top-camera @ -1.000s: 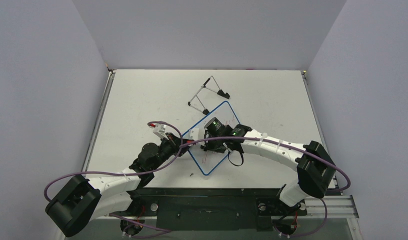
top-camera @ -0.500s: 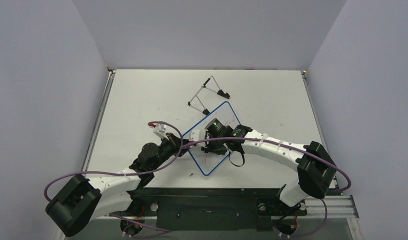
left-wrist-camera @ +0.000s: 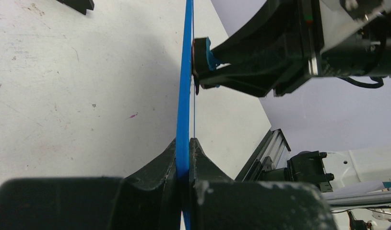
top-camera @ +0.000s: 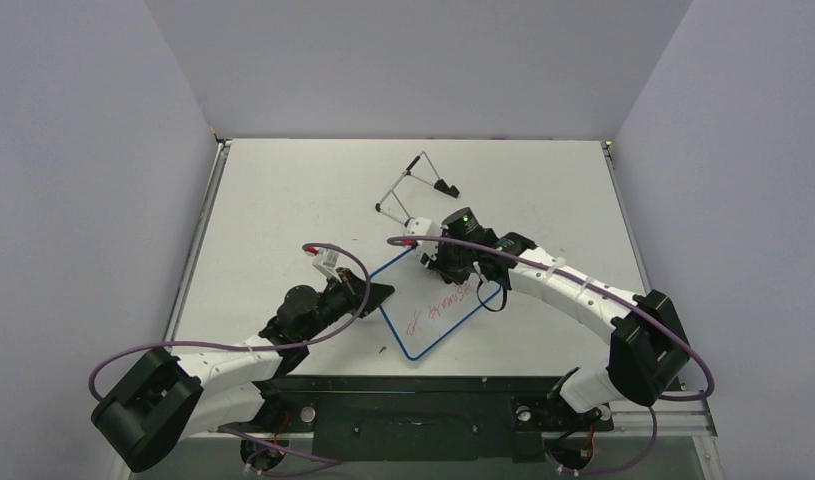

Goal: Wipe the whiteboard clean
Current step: Erase the whiteboard at the center of the board.

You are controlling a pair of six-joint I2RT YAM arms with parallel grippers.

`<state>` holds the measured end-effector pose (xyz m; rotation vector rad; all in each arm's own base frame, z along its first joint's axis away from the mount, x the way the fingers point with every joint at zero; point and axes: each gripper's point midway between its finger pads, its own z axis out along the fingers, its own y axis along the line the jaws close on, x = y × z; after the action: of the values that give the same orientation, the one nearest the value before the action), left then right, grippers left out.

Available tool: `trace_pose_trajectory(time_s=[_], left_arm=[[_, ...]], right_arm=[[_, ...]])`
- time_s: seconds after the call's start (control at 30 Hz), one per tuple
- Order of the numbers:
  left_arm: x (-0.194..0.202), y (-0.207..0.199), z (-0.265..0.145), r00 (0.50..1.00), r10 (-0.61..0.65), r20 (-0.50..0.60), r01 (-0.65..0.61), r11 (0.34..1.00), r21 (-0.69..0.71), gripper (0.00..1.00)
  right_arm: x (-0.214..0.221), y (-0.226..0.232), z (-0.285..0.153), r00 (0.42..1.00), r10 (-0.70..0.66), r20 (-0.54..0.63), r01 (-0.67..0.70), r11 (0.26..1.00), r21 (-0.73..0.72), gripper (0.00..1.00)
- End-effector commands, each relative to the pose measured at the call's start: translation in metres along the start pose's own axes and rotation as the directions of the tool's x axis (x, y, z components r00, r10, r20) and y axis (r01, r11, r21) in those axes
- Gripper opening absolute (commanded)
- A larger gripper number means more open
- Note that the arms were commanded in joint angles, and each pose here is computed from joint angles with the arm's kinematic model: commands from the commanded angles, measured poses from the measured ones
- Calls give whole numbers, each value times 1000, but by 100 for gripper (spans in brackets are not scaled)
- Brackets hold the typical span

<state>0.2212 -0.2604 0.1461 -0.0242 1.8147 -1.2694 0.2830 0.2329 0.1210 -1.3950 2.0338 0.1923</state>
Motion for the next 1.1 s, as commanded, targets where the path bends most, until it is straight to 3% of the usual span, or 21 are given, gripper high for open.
trace_pose_trajectory(time_s=[0.0,0.13,0.33,0.47,0.7,0.8,0.93,1.07], left_arm=[[-19,-38,7,999,29,39,-34,991,129,0],[-20,-37,6,999,30,41,-35,992,121,0],[-20,-37,6,999,32,41,-37,992,118,0],[-19,-38,8,999,36,33,-40,991,125,0],[-20,-38,6,999,35,37,-39,991,126,0],[-20,-38,5,999,35,41,-40,991,125,0],[-20,-39,6,999,35,36,-39,991,127,0],[-19,-39,8,999,36,28,-39,991,129,0]], right_arm=[[-19,44,1,992,-109,60,117,983,-140,0],[-17,43,4,993,-112,35,116,987,-113,0],[2,-23,-2,999,49,-6,-48,994,102,0],[6,-6,1,1000,11,-13,-11,1000,19,0],[0,58,6,973,-229,-13,223,957,-184,0],[1,37,8,981,-188,-39,183,978,-96,0],[8,-14,1,998,-34,-46,37,996,76,0],[13,-14,-6,998,-43,-37,45,997,55,0]])
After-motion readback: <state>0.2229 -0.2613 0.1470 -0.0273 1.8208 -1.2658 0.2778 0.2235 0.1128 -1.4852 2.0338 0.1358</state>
